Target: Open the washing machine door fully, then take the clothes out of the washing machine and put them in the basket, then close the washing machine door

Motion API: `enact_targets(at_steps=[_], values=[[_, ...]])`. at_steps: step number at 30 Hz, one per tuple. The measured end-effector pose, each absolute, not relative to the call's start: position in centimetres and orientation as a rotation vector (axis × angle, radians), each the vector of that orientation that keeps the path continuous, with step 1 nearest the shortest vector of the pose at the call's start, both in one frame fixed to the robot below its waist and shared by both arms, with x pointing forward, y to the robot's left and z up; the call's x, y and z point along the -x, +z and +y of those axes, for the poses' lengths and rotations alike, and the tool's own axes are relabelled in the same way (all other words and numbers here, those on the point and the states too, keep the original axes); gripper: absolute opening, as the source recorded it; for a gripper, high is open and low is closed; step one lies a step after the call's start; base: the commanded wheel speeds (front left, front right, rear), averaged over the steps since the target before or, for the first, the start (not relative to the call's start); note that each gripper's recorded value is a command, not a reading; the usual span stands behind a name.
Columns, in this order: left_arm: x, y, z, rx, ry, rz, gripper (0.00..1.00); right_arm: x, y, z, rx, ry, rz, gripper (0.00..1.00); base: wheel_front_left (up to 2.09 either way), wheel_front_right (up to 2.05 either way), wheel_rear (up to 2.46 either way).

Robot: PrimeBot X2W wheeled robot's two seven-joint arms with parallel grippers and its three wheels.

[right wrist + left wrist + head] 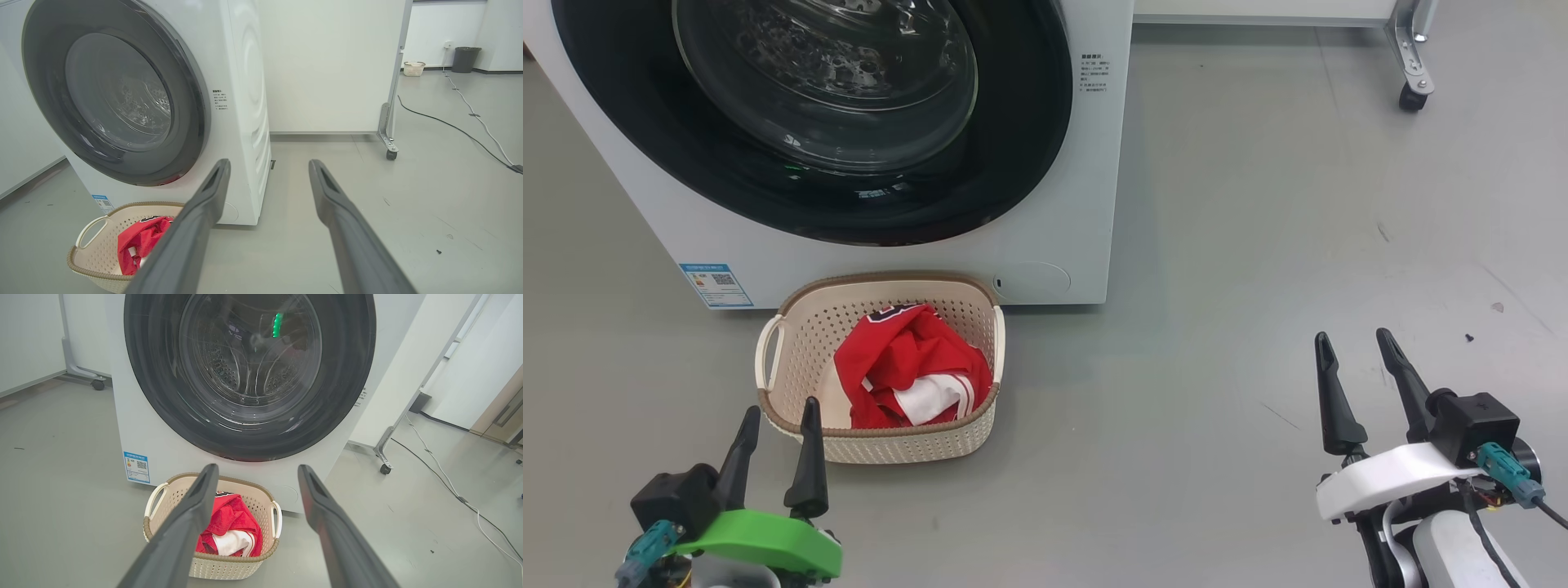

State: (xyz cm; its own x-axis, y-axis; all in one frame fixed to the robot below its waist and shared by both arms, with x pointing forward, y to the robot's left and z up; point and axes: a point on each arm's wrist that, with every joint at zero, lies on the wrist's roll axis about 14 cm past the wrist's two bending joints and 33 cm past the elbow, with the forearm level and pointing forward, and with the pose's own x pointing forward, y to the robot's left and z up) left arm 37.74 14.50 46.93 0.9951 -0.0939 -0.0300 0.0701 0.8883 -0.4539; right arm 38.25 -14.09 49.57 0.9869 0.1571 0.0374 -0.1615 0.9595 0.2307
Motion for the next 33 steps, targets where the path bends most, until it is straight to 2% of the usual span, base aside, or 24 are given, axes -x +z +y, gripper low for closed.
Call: enact_targets(at_steps=[7,8,15,33], values=[[-37.7,46.8,14.5,0.478,-0.083,0.054,1.00,-38.1,49.4,-14.2,-0.233,0.159,-0.016,1.00,0.00,0.00,0.00],[-37.6,46.8,14.5,0.480,-0.083,0.055,0.00,-38.1,49.4,-14.1,-0.231,0.159,-0.015,0.00,0.00,0.00,0.00],[-36.0,43.9,13.9,0.496,-0.066,0.152,0.00,-36.4,46.1,-13.6,-0.254,0.144,0.090,0.00,0.00,0.00,0.00],[-36.1,43.8,15.0,0.681,-0.001,0.176,0.00,-36.5,45.7,-15.2,-0.476,0.055,0.134,0.00,0.00,0.00,0.00]])
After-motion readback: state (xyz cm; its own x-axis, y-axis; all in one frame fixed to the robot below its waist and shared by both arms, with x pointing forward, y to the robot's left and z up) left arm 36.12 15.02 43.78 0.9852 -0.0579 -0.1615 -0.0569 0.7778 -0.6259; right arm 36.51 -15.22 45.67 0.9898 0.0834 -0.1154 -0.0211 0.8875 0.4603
